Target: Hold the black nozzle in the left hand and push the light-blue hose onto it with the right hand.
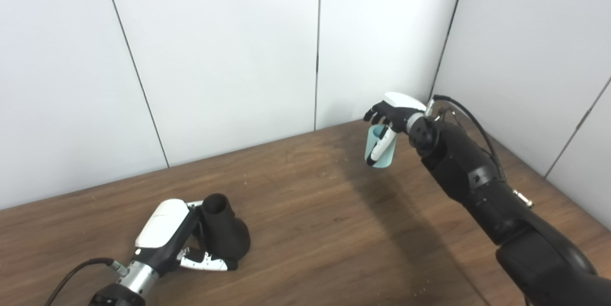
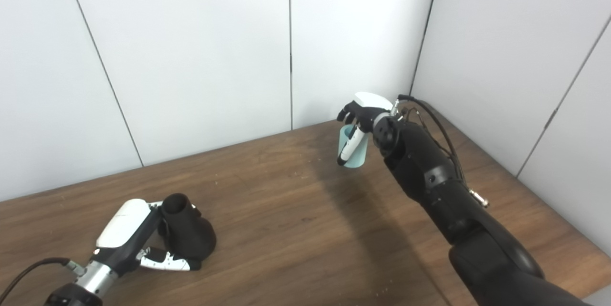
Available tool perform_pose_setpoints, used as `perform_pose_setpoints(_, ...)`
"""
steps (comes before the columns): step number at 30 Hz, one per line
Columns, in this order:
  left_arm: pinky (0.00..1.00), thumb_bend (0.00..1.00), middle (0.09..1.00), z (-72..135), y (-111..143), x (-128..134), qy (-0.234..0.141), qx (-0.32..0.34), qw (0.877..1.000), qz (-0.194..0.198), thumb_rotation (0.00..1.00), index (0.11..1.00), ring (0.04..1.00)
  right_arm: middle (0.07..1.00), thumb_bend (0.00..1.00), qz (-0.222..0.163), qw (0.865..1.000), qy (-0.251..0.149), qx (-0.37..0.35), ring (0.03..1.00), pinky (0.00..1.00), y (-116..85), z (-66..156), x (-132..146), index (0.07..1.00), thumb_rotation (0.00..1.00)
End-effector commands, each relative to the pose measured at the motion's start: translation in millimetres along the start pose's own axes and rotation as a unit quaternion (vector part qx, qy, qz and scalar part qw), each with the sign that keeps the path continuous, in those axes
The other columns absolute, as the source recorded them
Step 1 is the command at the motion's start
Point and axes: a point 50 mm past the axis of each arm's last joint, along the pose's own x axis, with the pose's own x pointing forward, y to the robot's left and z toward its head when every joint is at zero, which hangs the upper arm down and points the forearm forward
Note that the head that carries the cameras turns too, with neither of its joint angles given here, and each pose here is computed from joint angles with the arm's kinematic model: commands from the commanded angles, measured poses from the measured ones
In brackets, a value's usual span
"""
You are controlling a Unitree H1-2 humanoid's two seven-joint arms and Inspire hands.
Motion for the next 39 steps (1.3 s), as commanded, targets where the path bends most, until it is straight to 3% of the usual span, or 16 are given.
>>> perform_pose_setpoints(1,0.29,0.52,0.438,-45.1,-44.6,-64.6,0.108,0.044,0.981,-0.153,0.00,0.505,0.391,0.770,0.85,-0.049,0.999,-0.007,-0.007,0.732,0.63,-32.6,1.8,-0.6,0.769,0.08)
perform_pose_setpoints(15,0.31,0.52,0.439,-47.8,-44.5,-69.5,0.103,0.043,0.981,-0.158,0.00,0.502,0.389,0.751,0.82,-0.043,0.999,0.001,-0.019,0.703,0.63,-29.9,-4.1,-1.7,0.718,0.07)
perform_pose_setpoints(25,0.26,0.52,0.439,-51.0,-46.5,-72.0,0.103,0.047,0.979,-0.167,0.00,0.502,0.389,0.742,0.82,-0.038,0.999,0.008,-0.016,0.716,0.64,-29.9,-10.1,-1.6,0.715,0.07)
perform_pose_setpoints(37,0.26,0.53,0.444,-51.6,-45.2,-72.0,0.102,0.048,0.977,-0.181,0.00,0.499,0.392,0.740,0.82,-0.047,0.999,0.004,-0.009,0.715,0.64,-27.3,-8.6,-3.4,0.710,0.09)
perform_pose_setpoints(39,0.26,0.53,0.454,-52.3,-44.1,-71.6,0.101,0.045,0.977,-0.180,0.00,0.497,0.398,0.710,0.80,-0.053,0.999,0.001,-0.006,0.693,0.62,-27.0,-8.1,-3.4,0.700,0.06)
